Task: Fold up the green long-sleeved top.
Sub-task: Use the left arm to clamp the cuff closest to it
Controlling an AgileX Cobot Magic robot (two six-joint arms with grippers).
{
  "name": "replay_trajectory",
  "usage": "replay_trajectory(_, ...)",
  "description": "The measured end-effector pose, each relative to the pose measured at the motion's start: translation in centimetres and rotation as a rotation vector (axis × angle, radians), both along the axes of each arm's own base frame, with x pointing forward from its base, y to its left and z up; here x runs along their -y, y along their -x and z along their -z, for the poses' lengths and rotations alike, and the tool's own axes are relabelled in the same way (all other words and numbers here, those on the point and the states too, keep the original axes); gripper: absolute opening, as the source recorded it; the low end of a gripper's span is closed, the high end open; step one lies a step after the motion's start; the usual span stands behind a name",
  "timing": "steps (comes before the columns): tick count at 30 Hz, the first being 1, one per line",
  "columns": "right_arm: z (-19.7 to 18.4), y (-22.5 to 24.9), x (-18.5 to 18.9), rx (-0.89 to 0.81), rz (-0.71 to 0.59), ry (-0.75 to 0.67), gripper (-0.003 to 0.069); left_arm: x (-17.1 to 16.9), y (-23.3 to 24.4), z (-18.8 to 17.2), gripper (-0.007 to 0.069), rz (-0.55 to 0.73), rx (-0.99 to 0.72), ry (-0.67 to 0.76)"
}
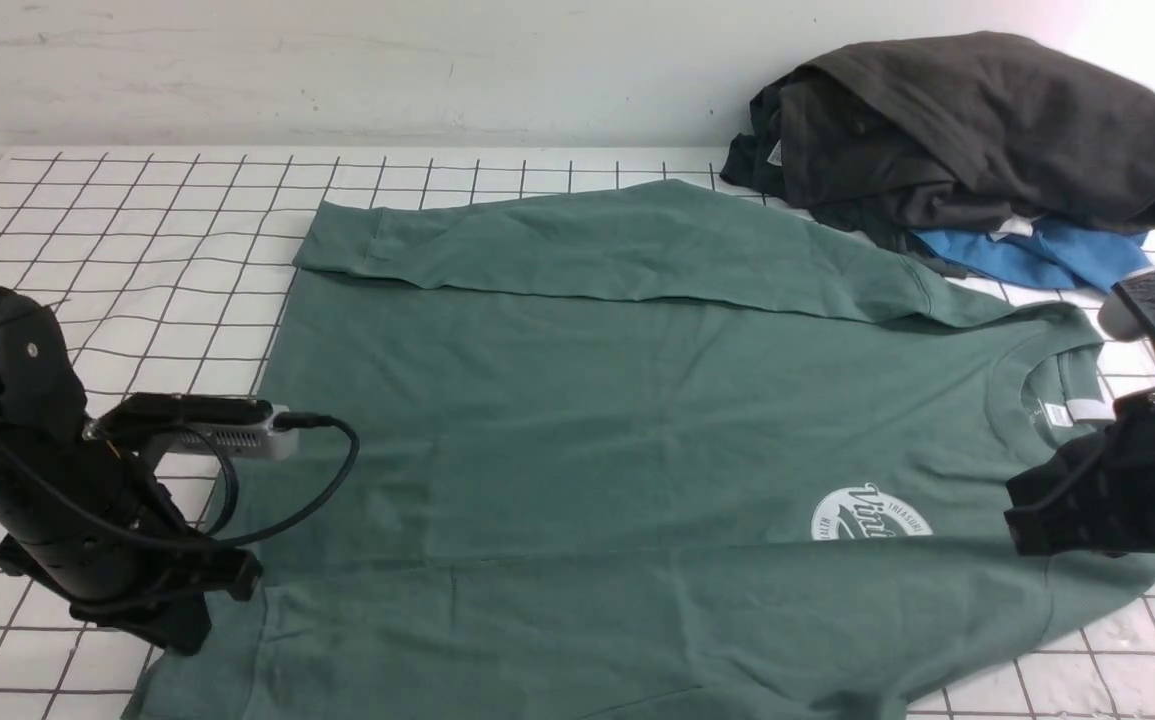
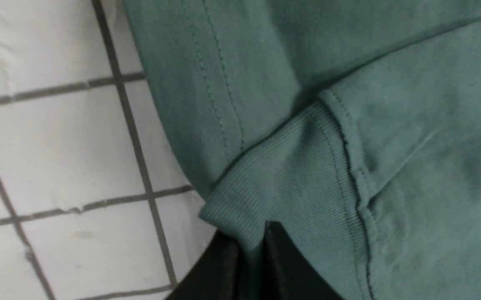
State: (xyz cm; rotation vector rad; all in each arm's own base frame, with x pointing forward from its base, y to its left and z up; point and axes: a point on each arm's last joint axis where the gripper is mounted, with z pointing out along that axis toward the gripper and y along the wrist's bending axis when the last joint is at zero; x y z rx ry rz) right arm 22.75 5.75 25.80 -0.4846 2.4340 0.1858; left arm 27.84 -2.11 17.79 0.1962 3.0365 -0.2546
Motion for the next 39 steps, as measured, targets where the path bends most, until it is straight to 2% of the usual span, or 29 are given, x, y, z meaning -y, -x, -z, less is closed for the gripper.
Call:
replay_trajectory(5,0.0,0.0,0.0,0.0,0.0,0.0,-0.001,0.1,-0.5,-2.1,0.0028,0.0,0.048,0.015)
replay_trajectory(10,0.0,0.0,0.0,0.0,0.0,0.0,-0.001,0.2,-0.2,-2.0,0.008,0.007,0.008,0.019)
replay_trajectory(16,0.0,0.0,0.0,0.0,0.0,0.0,-0.001,-0.2,-0.1,-1.6,0.031,-0.029,-0.034,-0.027)
replay_trajectory(19,0.0,0.0,0.0,0.0,0.0,0.0,-0.001,-0.3,0.0,-1.5,0.0348,-0.043,-0.046,-0.031)
replay_trajectory(22,0.0,0.0,0.0,-0.001,0.001,-0.003,-0.001,-0.3,-0.1,-1.5,0.0342,-0.047,-0.041,-0.031)
replay_trajectory(27,0.0,0.0,-0.1,-0.003,0.007,-0.018,-0.001,-0.3,-1.1,-0.3,0.0276,-0.062,-0.008,-0.033)
replay_trajectory(30,0.0,0.0,-0.1,-0.004,0.008,-0.021,-0.001,-0.3,-1.6,0.9,0.019,-0.077,-0.016,-0.027)
replay_trajectory(32,0.0,0.0,-0.1,-0.004,0.008,-0.021,-0.001,-0.3,-1.8,1.1,0.0162,-0.082,-0.009,-0.026)
replay_trajectory(35,0.0,0.0,-0.1,-0.004,0.008,-0.021,-0.001,-0.3,-2.0,1.1,0.0153,-0.088,0.011,-0.026)
replay_trajectory(39,0.0,0.0,-0.1,-0.004,0.008,-0.021,-0.001,-0.3,-2.1,1.1,0.0212,-0.09,0.022,-0.026)
